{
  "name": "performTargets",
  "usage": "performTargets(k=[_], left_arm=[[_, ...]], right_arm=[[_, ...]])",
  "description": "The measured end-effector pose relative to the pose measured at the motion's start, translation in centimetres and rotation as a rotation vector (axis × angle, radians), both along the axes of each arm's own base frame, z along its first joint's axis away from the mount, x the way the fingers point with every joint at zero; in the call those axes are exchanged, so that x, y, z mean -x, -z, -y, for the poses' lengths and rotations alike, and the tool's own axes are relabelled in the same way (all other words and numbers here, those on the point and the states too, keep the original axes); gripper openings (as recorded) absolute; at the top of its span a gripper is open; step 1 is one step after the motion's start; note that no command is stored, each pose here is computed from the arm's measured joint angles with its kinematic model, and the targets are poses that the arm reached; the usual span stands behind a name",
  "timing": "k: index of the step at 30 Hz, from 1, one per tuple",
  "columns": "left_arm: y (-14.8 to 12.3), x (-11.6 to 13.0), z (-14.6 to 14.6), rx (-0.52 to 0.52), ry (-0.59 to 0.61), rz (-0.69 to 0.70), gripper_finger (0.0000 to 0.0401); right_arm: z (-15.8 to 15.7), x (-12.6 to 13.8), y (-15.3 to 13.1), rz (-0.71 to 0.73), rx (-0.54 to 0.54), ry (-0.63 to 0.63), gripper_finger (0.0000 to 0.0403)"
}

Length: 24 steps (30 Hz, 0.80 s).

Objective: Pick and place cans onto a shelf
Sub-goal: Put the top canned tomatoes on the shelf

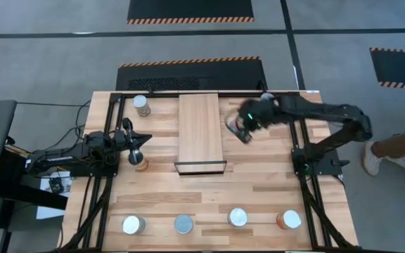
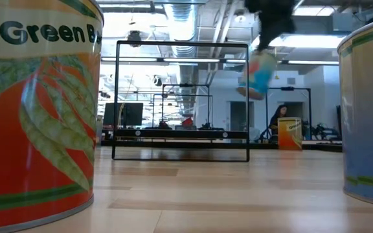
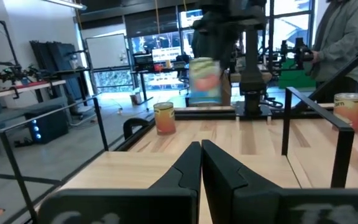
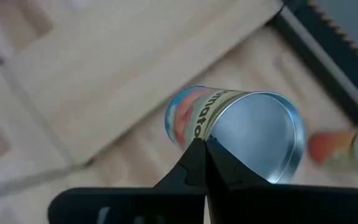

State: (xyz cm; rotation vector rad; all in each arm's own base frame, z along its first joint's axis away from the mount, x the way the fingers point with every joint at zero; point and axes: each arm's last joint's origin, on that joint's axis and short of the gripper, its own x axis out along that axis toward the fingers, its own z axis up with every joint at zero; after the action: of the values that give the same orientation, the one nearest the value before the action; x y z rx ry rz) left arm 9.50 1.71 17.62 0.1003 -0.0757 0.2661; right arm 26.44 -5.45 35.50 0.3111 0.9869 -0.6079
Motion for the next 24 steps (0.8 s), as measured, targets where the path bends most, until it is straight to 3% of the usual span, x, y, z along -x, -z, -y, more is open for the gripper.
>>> performTargets(k=[5, 11, 24], left_arm=[[-0.1, 0.0, 0.0, 0.004, 0.0, 0.008, 0.0004], [-0.1, 0.0, 0.0, 0.004, 0.0, 0.011, 0.0004], [-0.1, 0.0, 0.0, 0.009, 0.0, 0.012, 0.0004]], right_arm=[[5.5, -3.9, -1.0, -0.009, 0.057, 0.028, 0.0007], [10.6, -8.5, 1.1, -0.058, 0.026, 0.011, 0.001], [14.8, -12.9, 5.6, -0.166, -0.017, 0.047, 0.001]])
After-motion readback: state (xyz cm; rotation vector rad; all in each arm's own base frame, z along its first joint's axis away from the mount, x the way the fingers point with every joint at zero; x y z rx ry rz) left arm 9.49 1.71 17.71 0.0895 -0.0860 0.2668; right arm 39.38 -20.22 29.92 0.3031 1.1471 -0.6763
